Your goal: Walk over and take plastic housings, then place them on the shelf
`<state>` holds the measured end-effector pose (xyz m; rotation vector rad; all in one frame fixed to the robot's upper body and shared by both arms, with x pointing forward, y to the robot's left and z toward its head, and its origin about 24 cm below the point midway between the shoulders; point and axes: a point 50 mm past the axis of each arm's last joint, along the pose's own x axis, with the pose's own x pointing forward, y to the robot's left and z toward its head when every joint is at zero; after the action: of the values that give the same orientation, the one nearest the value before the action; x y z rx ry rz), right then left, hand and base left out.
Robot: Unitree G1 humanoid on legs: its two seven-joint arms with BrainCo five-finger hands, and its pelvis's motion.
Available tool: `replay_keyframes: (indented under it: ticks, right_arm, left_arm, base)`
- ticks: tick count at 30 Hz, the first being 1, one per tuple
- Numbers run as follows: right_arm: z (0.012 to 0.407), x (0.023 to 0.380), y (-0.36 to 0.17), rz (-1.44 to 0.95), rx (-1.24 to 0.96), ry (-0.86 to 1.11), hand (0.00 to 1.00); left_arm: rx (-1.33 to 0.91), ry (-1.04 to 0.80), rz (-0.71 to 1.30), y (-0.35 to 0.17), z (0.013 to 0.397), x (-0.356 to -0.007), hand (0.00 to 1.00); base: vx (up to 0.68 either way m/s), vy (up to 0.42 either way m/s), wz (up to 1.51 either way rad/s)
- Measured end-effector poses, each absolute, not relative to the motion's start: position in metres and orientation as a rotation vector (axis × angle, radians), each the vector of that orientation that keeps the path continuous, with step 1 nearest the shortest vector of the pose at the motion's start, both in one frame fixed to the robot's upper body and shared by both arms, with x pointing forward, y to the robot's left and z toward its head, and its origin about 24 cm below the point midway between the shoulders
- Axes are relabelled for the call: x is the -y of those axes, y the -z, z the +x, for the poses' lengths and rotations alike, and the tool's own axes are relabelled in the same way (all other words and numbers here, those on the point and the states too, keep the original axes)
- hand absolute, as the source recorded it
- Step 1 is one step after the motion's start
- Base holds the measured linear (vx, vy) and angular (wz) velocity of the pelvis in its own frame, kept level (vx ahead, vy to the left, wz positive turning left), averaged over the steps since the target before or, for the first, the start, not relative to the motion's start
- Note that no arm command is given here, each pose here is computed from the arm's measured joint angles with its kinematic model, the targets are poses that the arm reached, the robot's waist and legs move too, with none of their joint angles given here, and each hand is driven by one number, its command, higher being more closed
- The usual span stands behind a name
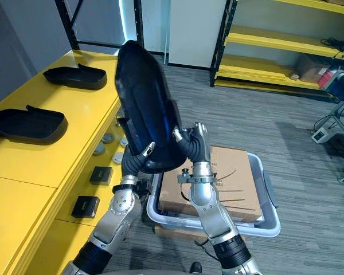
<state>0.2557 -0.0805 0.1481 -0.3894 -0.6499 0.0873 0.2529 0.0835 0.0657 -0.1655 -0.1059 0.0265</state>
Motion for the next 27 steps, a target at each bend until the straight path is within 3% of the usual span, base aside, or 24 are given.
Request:
replay_keyframes:
  ticks: [9,13,17,22,27]
  right_arm:
    - [0.234,0.093,-0.188,-0.312,0.874,-0.187,0.0]
    - [0.227,0.125,-0.212,-0.254,0.986,-0.054,0.0]
    - [0.217,0.19,-0.217,-0.121,0.992,0.282,0.0]
    - [0.208,0.258,-0.163,-0.002,0.745,0.65,0.0]
    - [0.176,0.3,-0.038,0.009,0.148,0.894,0.0]
  left_arm:
    - [0.154,-0.053,-0.017,-0.065,0.248,-0.092,1.0]
    - [0.146,-0.089,0.033,-0.06,0.245,-0.1,1.0]
    - [0.109,-0.176,0.036,-0.053,0.236,-0.114,1.0]
    - [0.135,-0.26,0.006,-0.06,0.234,-0.128,1.0]
    - [0.202,-0.313,-0.014,-0.073,0.222,-0.141,1.0]
  base:
    - [-0.01,-0.002,-0.02]
    - [-0.07,-0.017,-0.03]
    - [0.02,-0.008,0.0]
    - [0.06,-0.013,0.07]
    - [0.01,-0.011,0.07]
